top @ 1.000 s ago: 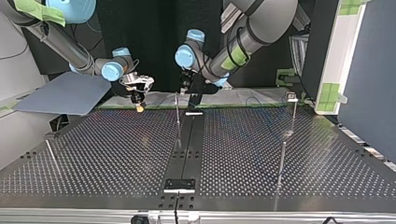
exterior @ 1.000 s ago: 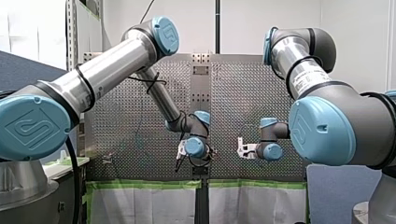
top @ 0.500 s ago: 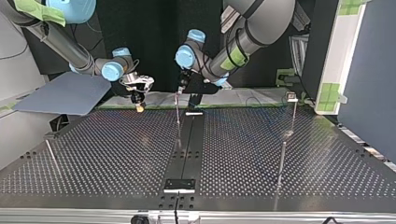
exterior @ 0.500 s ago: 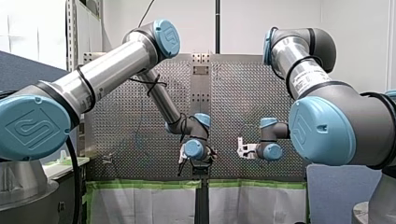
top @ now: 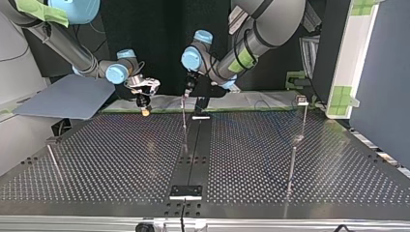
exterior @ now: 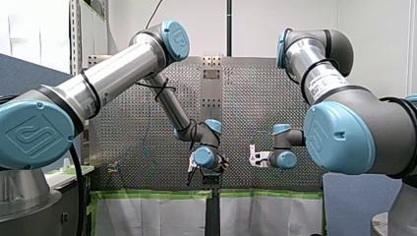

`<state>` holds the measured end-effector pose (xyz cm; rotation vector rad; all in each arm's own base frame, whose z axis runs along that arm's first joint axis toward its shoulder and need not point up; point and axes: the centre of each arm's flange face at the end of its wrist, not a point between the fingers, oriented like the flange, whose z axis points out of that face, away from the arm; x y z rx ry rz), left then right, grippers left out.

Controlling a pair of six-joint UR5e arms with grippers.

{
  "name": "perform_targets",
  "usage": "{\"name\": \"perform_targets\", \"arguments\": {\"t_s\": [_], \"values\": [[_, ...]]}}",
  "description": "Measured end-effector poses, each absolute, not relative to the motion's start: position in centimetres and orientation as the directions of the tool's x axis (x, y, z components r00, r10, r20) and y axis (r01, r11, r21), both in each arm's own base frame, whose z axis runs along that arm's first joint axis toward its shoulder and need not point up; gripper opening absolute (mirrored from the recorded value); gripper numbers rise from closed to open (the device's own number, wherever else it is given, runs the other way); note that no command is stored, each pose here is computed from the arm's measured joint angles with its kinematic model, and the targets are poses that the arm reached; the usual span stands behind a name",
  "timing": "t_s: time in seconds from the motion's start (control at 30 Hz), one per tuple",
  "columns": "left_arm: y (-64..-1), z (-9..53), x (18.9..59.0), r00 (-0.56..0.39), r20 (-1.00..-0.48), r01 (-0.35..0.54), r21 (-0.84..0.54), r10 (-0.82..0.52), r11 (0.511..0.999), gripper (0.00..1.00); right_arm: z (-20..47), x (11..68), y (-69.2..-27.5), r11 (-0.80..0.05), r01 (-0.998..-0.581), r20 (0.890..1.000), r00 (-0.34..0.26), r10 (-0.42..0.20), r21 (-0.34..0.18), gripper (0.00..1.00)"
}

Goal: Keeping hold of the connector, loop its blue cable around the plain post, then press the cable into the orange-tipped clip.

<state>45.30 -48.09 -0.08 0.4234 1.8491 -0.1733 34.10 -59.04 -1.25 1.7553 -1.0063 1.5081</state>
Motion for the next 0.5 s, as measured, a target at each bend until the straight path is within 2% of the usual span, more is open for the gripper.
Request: {"name": "perform_targets", "arguments": {"t_s": [0.5], "values": [[-47.98, -0.14, 45.21, -0.270, -0.940, 0.373, 0.098, 0.209, 0.923, 1.00, -1.25, 34.30, -58.93, -0.529, -0.848, 0.986, 0.064, -0.157, -0.029, 0.00]]}}
